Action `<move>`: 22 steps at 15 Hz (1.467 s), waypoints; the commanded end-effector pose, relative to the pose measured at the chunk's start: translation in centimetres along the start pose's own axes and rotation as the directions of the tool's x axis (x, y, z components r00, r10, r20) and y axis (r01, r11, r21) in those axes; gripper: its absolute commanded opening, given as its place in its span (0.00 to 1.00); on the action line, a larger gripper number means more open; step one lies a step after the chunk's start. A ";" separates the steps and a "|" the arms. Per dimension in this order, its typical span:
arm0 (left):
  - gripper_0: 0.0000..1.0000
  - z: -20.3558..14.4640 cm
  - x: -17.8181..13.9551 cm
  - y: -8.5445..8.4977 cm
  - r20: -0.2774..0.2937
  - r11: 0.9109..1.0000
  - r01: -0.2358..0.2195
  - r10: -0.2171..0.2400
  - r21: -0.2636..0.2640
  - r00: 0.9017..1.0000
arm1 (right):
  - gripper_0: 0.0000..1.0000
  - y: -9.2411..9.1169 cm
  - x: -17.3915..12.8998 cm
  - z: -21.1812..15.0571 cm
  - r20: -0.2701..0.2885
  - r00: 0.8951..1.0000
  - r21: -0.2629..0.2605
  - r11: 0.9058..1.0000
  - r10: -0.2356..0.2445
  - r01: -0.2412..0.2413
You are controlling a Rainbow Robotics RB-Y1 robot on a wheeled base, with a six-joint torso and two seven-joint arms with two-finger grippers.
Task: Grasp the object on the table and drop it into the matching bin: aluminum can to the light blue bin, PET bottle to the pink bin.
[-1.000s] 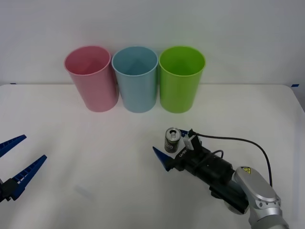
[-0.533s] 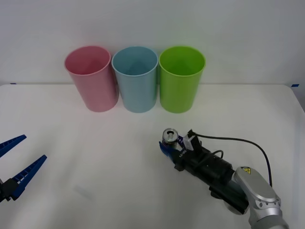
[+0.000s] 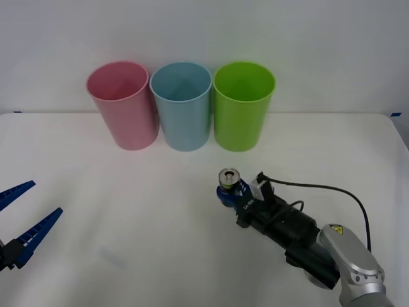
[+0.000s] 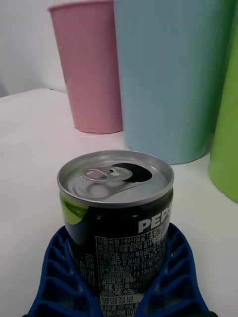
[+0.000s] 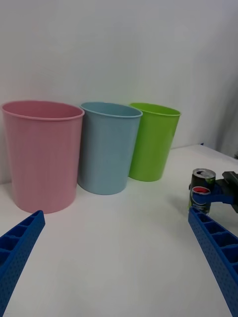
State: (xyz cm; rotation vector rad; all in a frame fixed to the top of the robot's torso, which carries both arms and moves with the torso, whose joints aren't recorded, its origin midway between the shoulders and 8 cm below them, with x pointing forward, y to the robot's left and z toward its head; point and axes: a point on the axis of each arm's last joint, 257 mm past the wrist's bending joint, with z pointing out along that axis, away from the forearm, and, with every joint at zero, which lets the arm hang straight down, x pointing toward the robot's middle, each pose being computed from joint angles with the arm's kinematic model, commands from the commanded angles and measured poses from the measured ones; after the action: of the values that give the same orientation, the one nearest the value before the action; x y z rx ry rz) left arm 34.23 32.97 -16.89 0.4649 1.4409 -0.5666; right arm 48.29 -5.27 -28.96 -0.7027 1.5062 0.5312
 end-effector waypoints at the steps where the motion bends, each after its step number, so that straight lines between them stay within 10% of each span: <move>1: 1.00 0.0 0.0 0.0 0.000 1.000 0.000 0.000 0.000 1.000 | 0.00 -0.7 -1.7 -1.5 0.028 1.000 0.014 1.000 -0.013 0.012; 8: 1.00 0.0 0.0 0.0 0.000 1.000 0.000 0.000 0.000 1.000 | 0.00 -0.9 -8.1 -4.5 0.114 0.991 -0.023 0.997 0.070 -0.068; 16: 1.00 0.0 0.0 0.0 0.000 1.000 0.000 0.000 0.000 1.000 | 0.00 -1.0 -16.6 -6.0 0.209 0.956 -0.090 0.977 0.206 -0.191; 22: 1.00 0.0 0.0 0.0 0.000 1.000 0.000 0.000 0.000 1.000 | 0.00 -2.0 -22.2 -3.6 0.276 0.952 -0.097 0.989 0.133 -0.110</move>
State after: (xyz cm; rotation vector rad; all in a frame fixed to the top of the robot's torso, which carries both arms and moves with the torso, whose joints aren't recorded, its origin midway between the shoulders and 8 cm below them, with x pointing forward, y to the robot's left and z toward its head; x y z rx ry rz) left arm 34.22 32.98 -16.90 0.4647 1.4412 -0.5666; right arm 46.33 -7.12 -7.32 -0.5696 1.2847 0.7611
